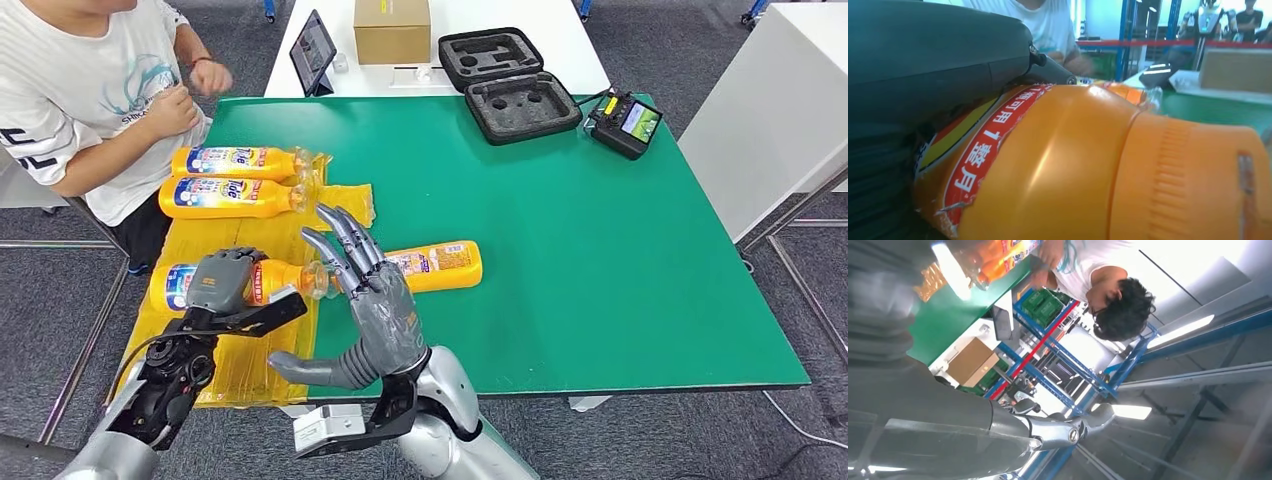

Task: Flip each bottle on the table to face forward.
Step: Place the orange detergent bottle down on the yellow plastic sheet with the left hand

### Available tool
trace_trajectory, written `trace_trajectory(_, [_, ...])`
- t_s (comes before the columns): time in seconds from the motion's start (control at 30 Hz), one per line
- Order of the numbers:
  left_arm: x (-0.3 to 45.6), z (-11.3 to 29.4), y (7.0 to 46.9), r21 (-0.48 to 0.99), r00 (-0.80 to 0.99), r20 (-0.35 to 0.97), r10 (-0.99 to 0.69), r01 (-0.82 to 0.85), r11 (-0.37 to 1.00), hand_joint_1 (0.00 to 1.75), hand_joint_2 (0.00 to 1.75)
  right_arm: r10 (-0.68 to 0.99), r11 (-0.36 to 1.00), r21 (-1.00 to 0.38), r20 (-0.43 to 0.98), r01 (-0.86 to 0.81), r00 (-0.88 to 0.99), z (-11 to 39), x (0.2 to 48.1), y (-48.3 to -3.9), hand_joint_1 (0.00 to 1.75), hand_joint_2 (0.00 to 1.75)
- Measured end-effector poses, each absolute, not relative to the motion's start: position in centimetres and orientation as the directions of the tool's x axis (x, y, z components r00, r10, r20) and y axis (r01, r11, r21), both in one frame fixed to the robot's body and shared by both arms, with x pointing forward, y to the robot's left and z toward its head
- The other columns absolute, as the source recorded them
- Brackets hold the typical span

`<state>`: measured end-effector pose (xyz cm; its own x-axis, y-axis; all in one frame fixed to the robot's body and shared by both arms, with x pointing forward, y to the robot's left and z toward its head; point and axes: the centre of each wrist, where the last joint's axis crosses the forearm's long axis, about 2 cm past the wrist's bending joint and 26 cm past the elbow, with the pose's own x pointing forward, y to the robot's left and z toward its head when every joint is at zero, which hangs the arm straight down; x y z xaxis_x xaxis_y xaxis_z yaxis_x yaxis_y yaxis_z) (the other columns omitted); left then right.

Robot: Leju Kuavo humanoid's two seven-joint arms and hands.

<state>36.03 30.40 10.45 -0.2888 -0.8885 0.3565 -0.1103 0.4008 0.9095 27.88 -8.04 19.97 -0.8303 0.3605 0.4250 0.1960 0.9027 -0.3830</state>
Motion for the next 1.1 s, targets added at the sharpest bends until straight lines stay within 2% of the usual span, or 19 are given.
trace_trajectory(0.27, [37.9,9.8,31.1,0.908,-0.274,0.418,-0.866,0.098,0.407,1.75,1.75,0.330,0.893,-0.427,0.404,0.143,-0.853,20.3,27.9,-7.1,0.00,1.75])
trace_trajectory(0.5, [39.1,10.0,31.5,0.856,-0.276,0.515,-0.812,0.210,0.472,1.59,1.75,0.319,0.893,-0.434,0.422,0.120,-0.849,20.0,28.0,-6.7,0.00,1.75])
trace_trajectory(0.53, [39.2,10.1,31.6,0.853,-0.274,0.521,-0.809,0.216,0.476,1.42,1.75,0.319,0.892,-0.435,0.422,0.119,-0.849,20.0,28.0,-6.7,0.00,1.75])
trace_trajectory(0.57, [39.3,10.1,31.6,0.851,-0.272,0.524,-0.807,0.220,0.477,1.09,1.75,0.319,0.892,-0.437,0.422,0.118,-0.849,20.0,28.1,-6.7,0.00,1.75])
trace_trajectory(0.63, [39.4,10.2,31.7,0.848,-0.270,0.526,-0.806,0.228,0.478,0.32,1.75,0.318,0.891,-0.439,0.424,0.115,-0.848,19.9,28.1,-6.7,0.00,1.75])
trace_trajectory(0.67, [39.4,10.2,31.7,0.847,-0.269,0.529,-0.805,0.234,0.478,0.08,1.75,0.316,0.892,-0.439,0.427,0.111,-0.847,19.9,28.1,-6.7,0.00,1.75])
trace_trajectory(0.7, [39.4,10.1,31.7,0.844,-0.267,0.532,-0.804,0.242,0.478,0.01,1.75,0.313,0.893,-0.438,0.431,0.107,-0.847,19.9,28.2,-6.7,0.00,1.75])
trace_trajectory(0.83, [39.3,9.7,31.6,0.811,-0.248,0.575,-0.780,0.299,0.503,0.00,0.00,0.301,0.896,-0.436,0.445,0.089,-0.844,19.9,28.2,-6.6,0.00,1.75])
trace_trajectory(0.97, [39.4,9.6,31.7,0.745,-0.238,0.655,-0.717,0.362,0.560,0.00,0.00,0.296,0.894,-0.441,0.451,0.079,-0.842,19.7,28.2,-6.6,0.00,1.75])
trace_trajectory(1.1, [39.5,9.7,31.7,0.724,-0.233,0.678,-0.697,0.376,0.579,0.00,0.00,0.296,0.894,-0.442,0.453,0.076,-0.841,19.7,28.2,-6.6,0.00,1.75])
